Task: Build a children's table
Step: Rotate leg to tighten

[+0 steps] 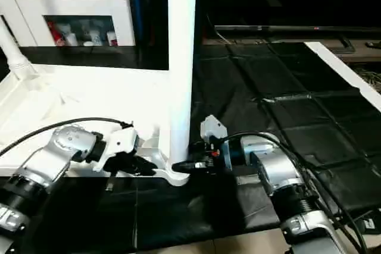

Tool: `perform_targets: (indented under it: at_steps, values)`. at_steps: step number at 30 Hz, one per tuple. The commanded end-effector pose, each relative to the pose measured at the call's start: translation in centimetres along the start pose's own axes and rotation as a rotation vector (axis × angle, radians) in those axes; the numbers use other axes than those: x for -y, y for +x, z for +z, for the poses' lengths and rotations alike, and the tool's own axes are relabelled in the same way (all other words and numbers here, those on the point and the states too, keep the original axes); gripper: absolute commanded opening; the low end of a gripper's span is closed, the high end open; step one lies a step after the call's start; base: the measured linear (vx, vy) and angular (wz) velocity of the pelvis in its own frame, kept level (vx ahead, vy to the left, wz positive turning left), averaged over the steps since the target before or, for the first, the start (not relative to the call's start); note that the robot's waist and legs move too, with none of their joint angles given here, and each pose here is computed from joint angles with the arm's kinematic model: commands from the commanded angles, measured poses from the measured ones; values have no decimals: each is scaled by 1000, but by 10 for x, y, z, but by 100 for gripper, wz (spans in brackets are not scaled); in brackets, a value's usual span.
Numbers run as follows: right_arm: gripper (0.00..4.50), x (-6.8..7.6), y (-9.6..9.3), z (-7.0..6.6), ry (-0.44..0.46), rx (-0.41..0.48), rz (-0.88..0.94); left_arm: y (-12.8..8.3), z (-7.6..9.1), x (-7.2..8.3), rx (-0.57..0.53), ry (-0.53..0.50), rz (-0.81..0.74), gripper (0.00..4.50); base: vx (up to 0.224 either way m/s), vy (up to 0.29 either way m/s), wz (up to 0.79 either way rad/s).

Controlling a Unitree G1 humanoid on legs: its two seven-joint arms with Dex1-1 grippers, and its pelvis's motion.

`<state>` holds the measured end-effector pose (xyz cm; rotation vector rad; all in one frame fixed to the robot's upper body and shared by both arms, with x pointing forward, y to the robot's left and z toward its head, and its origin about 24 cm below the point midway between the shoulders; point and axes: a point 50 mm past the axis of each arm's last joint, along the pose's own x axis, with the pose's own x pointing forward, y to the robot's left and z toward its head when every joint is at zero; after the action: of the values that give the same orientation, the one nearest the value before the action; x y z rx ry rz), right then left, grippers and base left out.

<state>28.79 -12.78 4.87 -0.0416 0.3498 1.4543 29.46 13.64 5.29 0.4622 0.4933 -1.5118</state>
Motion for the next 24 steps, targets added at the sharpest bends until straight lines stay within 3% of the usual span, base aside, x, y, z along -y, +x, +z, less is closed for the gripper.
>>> perform_targets:
  at_steps: [1, 4, 10, 18, 19, 24]
  values:
    - [197, -8, 22, -1, 50, 47, 23, 11, -5, -4, -16, -96, 83, 0, 0, 0, 0]
    - [197, -4, 38, -4, 98, 34, -139, 19, 4, -11, 45, -175, 176, 0, 0, 0, 0]
    - [196, 15, 74, 7, 200, 71, -485, 41, 30, -25, 171, -351, 374, 0, 0, 0, 0]
    - [196, 19, 101, 22, 202, 98, -566, 51, 42, -34, 205, -406, 516, 0, 0, 0, 0]
    - [251, 19, 100, 23, 202, 113, -559, 49, 42, -34, 202, -399, 519, 0, 0, 0, 0]
    - [287, 16, 94, 22, 192, 151, -539, 39, 34, -31, 168, -348, 510, 0, 0, 0, 0]
